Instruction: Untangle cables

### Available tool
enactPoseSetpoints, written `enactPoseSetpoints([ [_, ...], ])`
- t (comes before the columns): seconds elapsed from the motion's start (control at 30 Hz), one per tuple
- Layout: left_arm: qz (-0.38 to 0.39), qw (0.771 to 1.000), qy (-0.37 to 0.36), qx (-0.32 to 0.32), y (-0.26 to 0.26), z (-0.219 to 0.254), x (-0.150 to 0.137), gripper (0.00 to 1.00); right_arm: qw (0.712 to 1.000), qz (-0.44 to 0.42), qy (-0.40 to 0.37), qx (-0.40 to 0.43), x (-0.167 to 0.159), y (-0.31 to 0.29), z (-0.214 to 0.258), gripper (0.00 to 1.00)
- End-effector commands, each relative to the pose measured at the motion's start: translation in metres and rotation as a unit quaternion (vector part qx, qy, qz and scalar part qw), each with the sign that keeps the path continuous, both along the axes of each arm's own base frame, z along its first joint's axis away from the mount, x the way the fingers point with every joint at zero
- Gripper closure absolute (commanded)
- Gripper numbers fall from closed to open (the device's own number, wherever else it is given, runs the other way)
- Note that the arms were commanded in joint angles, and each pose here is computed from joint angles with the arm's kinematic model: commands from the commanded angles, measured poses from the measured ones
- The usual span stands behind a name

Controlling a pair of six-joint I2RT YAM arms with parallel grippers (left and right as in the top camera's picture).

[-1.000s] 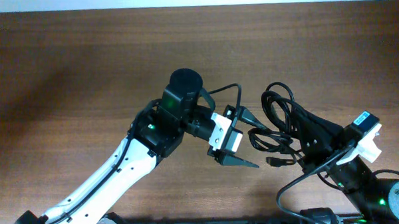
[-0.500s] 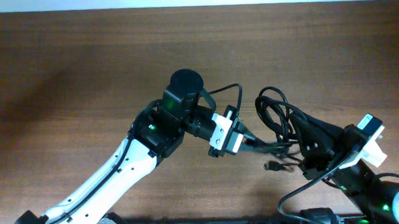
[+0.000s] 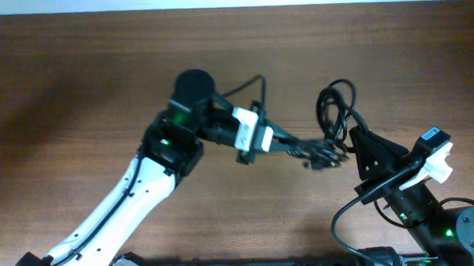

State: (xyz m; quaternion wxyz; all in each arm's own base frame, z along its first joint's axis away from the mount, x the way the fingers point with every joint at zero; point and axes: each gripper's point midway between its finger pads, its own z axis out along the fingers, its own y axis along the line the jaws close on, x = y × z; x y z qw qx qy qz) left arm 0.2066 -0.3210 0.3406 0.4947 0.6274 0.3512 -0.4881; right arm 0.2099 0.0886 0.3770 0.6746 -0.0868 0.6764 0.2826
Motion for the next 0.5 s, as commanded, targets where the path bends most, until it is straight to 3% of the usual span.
enactPoseSetpoints([
  [0.0,0.032,0.998,0.06,0.003,0.015,0.013,0.02,1.0,0.999,-0.038,-0.006,-0.008,0.004,-0.012,0.002,0.96],
  [0.33,0.033,0.998,0.045,-0.008,0.018,0.019,0.022,1.0,0.995,-0.098,0.03,-0.019,0.012,-0.031,-0.016,0.96],
  [0.47,0.065,0.996,0.056,-0.015,0.03,0.026,0.039,1.0,0.992,-0.116,0.039,-0.02,0.014,-0.036,-0.021,0.96],
])
